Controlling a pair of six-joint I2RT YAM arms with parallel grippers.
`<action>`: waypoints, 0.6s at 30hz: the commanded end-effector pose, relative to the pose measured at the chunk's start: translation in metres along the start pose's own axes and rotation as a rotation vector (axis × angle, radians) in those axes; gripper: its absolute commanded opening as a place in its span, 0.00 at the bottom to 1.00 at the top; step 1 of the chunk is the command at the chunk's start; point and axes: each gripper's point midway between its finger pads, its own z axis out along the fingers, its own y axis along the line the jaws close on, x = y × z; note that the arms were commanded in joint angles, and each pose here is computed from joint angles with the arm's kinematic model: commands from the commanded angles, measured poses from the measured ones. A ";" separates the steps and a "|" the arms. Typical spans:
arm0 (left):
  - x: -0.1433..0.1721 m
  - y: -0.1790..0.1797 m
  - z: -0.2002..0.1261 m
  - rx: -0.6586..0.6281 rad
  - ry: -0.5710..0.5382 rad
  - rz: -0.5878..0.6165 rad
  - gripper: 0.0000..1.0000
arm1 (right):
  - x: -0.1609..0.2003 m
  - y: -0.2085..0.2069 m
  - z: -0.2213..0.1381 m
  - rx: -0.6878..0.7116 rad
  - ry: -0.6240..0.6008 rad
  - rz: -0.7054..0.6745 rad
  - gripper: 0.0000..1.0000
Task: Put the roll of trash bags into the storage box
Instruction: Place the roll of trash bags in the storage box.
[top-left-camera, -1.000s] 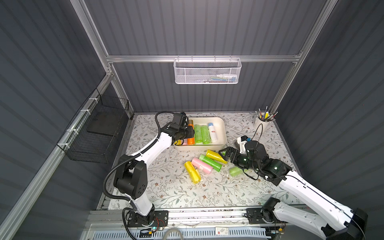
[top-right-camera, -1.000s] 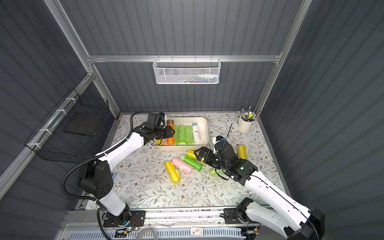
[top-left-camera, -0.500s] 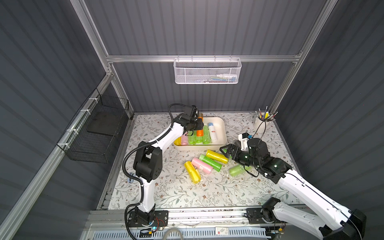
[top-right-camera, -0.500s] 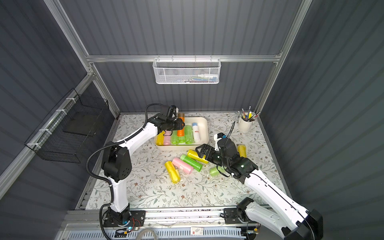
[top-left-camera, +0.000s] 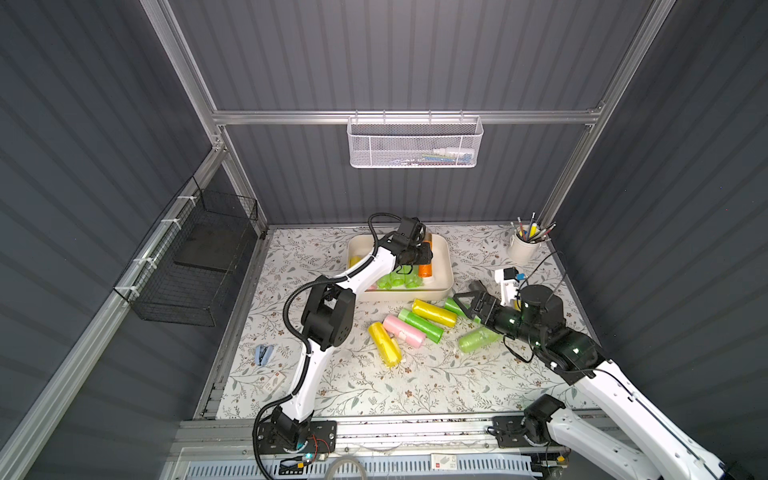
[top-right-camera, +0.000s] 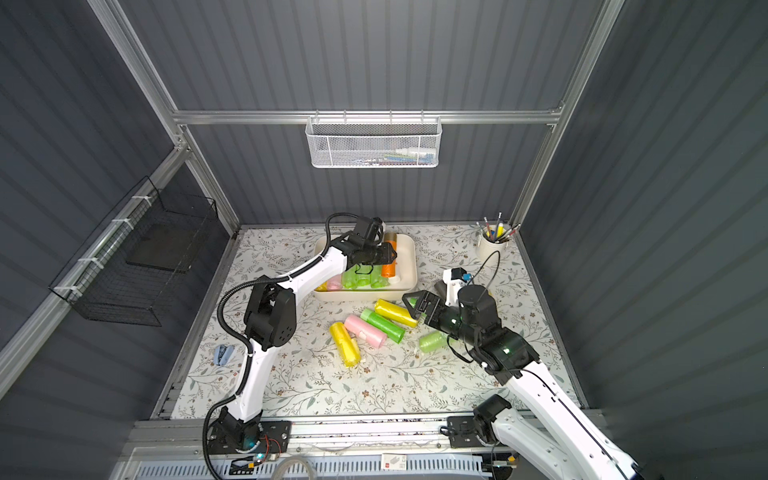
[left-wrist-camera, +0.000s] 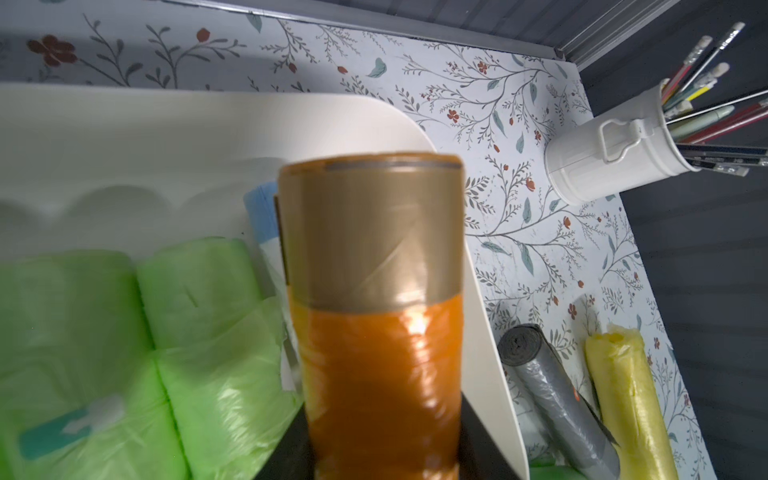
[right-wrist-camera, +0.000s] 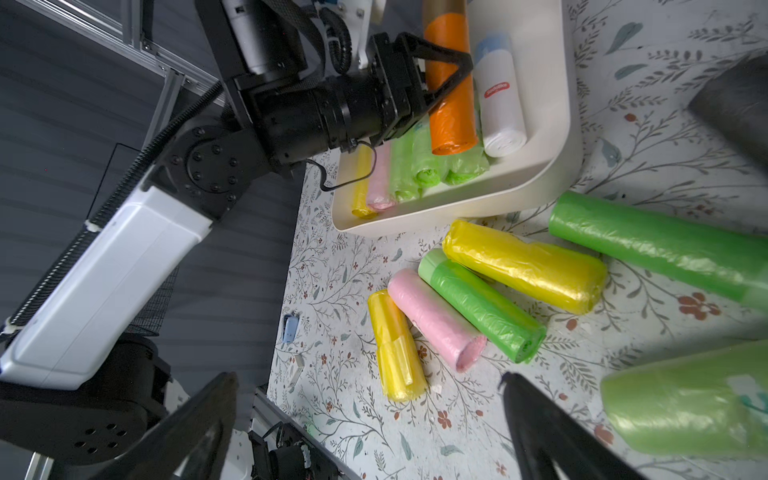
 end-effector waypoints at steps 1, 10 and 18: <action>-0.019 -0.024 0.006 0.096 -0.061 -0.046 0.41 | 0.012 -0.023 -0.002 0.070 0.034 0.000 0.99; -0.021 -0.035 0.030 0.211 -0.105 -0.100 0.41 | 0.016 -0.035 -0.008 0.094 0.036 0.006 0.99; -0.014 -0.026 0.053 0.196 -0.106 -0.122 0.41 | 0.017 -0.043 -0.010 0.114 0.034 0.022 0.99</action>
